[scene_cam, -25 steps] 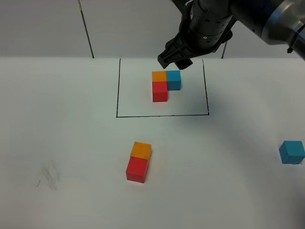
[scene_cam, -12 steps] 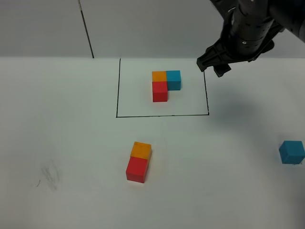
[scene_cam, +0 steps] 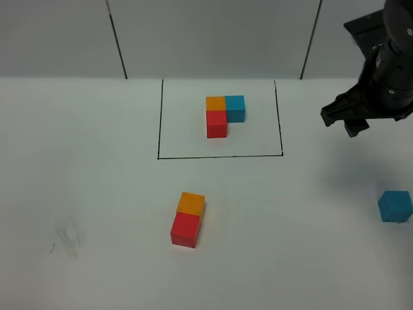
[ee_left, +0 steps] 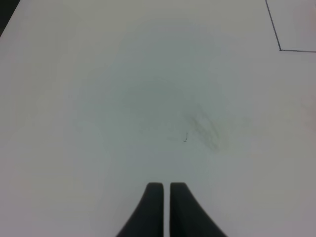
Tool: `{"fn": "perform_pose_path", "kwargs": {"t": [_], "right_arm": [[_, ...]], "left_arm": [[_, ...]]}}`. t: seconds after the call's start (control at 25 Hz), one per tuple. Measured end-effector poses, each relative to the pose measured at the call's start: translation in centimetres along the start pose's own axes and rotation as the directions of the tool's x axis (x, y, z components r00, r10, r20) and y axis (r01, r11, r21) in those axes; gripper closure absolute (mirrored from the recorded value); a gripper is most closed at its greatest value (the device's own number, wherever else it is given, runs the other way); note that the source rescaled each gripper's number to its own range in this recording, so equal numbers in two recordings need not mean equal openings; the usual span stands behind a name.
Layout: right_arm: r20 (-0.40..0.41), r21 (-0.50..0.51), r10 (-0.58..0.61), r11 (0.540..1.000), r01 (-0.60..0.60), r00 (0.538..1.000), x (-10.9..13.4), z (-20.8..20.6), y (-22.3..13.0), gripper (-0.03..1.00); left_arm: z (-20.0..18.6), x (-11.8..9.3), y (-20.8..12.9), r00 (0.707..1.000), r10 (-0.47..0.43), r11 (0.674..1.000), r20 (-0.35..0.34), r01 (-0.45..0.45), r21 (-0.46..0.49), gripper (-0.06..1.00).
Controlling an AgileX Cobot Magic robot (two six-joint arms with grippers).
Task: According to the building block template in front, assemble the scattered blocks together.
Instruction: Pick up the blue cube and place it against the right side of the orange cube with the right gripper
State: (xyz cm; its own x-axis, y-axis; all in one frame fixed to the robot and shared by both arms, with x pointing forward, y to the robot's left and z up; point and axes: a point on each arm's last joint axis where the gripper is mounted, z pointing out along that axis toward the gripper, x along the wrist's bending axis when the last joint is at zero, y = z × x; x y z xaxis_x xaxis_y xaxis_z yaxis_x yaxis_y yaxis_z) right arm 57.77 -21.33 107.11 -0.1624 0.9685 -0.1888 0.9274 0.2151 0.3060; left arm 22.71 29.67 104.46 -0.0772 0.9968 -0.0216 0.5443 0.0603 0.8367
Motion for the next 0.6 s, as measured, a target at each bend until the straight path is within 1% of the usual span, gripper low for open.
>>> {"fn": "perform_pose_path", "kwargs": {"t": [0.12, 0.36, 0.6], "right_arm": [[-0.003, -0.002, 0.026, 1.0, -0.026, 1.0, -0.2, 1.3, -1.7, 0.14], [-0.013, 0.025, 0.076, 0.997, -0.076, 0.997, -0.2, 5.3, -4.6, 0.14], [-0.023, 0.015, 0.13, 0.991, -0.13, 0.991, -1.1, 8.4, -7.1, 0.14]], "left_arm": [[0.0, 0.0, 0.0, 1.0, 0.0, 1.0, 0.0, 0.0, 0.0, 0.94], [0.0, 0.0, 0.0, 1.0, 0.0, 1.0, 0.0, 0.0, 0.0, 0.94], [0.0, 0.0, 0.0, 1.0, 0.0, 1.0, 0.0, 0.0, 0.0, 0.94]]}}
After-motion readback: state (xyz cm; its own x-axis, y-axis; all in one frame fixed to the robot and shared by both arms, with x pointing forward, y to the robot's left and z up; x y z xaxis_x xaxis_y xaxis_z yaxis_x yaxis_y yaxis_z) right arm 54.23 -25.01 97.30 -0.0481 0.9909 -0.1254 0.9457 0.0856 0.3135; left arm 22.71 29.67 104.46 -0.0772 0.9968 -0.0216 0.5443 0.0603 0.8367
